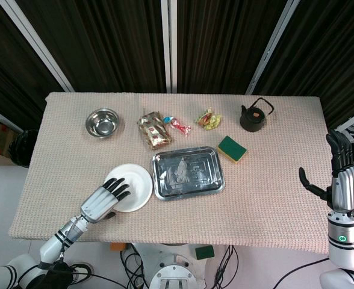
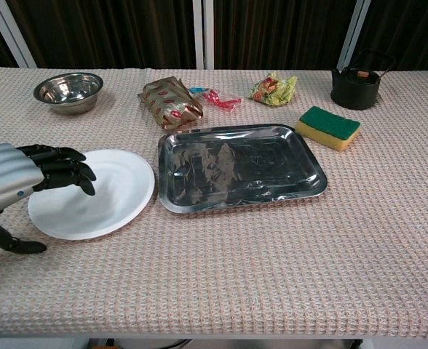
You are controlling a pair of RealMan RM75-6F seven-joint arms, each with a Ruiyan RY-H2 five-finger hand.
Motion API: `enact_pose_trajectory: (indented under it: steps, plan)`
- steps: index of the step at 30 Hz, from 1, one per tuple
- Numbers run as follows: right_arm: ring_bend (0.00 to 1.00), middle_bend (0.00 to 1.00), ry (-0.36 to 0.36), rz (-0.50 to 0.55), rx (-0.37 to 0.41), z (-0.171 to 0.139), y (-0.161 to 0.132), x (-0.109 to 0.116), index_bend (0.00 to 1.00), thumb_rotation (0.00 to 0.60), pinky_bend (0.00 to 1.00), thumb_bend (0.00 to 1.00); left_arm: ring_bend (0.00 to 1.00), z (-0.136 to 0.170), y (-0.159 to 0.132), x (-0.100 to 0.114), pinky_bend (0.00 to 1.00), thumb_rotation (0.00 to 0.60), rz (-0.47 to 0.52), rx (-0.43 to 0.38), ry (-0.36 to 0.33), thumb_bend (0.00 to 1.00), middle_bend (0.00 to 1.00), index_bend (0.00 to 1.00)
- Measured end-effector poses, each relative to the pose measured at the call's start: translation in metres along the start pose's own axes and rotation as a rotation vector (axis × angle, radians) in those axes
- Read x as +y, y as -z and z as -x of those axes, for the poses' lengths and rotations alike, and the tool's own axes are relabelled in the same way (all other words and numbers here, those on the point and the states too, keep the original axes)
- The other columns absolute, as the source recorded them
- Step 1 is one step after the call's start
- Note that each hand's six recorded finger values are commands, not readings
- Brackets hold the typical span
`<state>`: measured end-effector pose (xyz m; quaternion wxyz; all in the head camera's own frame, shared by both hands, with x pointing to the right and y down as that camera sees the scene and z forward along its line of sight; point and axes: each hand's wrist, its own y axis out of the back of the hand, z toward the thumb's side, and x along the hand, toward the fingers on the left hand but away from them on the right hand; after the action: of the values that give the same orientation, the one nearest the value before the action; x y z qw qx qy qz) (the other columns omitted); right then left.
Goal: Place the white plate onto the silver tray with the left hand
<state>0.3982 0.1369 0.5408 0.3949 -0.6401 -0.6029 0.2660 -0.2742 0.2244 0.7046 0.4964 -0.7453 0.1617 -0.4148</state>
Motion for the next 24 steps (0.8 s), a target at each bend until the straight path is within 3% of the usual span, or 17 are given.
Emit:
enact_pose_trajectory:
  steps: [8,18,24]
  plan:
    - [0.00,0.00,0.004,-0.001,-0.001,0.0007,-0.0008,0.0009,0.00,0.600,0.00,0.34,0.10,-0.0022,0.0003,-0.0008,0.20,0.600,0.009,-0.007,-0.034,0.25,0.22,0.33]
    - [0.00,0.00,-0.007,-0.002,-0.006,-0.0001,-0.0006,-0.0036,0.00,0.600,0.00,0.34,0.10,-0.0058,0.0015,-0.0050,0.20,0.600,-0.004,-0.006,-0.032,0.25,0.23,0.35]
    - [0.00,0.00,-0.002,-0.006,-0.010,0.0000,0.0001,-0.0024,0.00,0.600,0.00,0.34,0.10,-0.0099,0.0018,-0.0026,0.20,0.600,-0.045,-0.005,-0.085,0.30,0.26,0.48]
